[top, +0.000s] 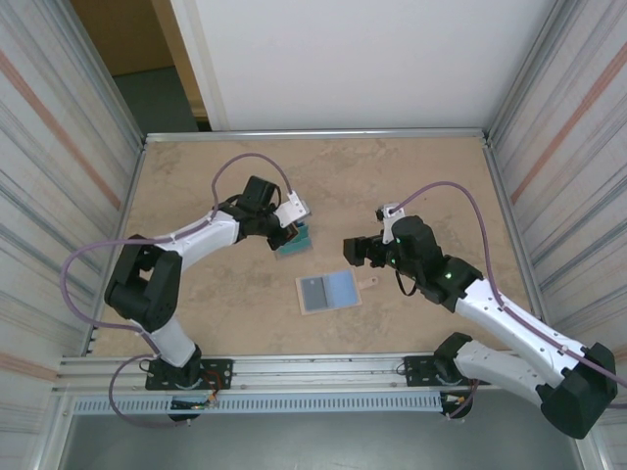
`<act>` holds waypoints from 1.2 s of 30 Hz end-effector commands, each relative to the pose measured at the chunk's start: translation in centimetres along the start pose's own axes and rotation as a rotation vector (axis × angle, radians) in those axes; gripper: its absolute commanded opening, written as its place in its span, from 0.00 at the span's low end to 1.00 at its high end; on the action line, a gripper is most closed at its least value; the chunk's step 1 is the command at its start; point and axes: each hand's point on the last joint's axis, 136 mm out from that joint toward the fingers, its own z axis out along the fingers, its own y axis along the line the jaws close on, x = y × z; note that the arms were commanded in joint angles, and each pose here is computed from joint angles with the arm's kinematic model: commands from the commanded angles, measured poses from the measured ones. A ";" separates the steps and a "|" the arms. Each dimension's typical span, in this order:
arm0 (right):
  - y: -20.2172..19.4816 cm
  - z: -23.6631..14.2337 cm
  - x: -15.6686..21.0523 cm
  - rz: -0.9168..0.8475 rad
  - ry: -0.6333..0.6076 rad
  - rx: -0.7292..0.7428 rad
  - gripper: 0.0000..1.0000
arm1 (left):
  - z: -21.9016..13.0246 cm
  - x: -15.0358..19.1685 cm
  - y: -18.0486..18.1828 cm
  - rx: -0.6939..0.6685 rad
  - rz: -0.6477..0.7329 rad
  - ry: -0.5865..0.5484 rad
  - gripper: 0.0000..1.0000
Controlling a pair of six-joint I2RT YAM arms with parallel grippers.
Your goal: Take the credit cards out of the card holder
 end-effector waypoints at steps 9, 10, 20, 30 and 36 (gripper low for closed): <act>-0.4 -0.4 -0.1 0.023 -0.011 0.007 0.99 | 0.7 -0.4 0.9 0.000 0.038 0.000 0.00; -0.4 -0.4 0.0 0.023 -0.010 0.007 0.99 | 0.7 -0.4 0.9 0.000 0.038 0.000 0.00; -0.3 -0.2 0.1 0.026 -0.003 0.003 0.99 | -0.6 -1.2 0.9 -0.004 0.013 -0.009 0.18; -0.8 0.0 0.8 0.081 0.059 0.048 0.99 | -4.7 -3.2 0.3 -0.053 -0.039 -0.102 0.27; -0.5 0.7 3.5 0.127 0.189 0.104 0.79 | -8.5 -3.3 0.4 -0.197 -0.154 -0.179 0.48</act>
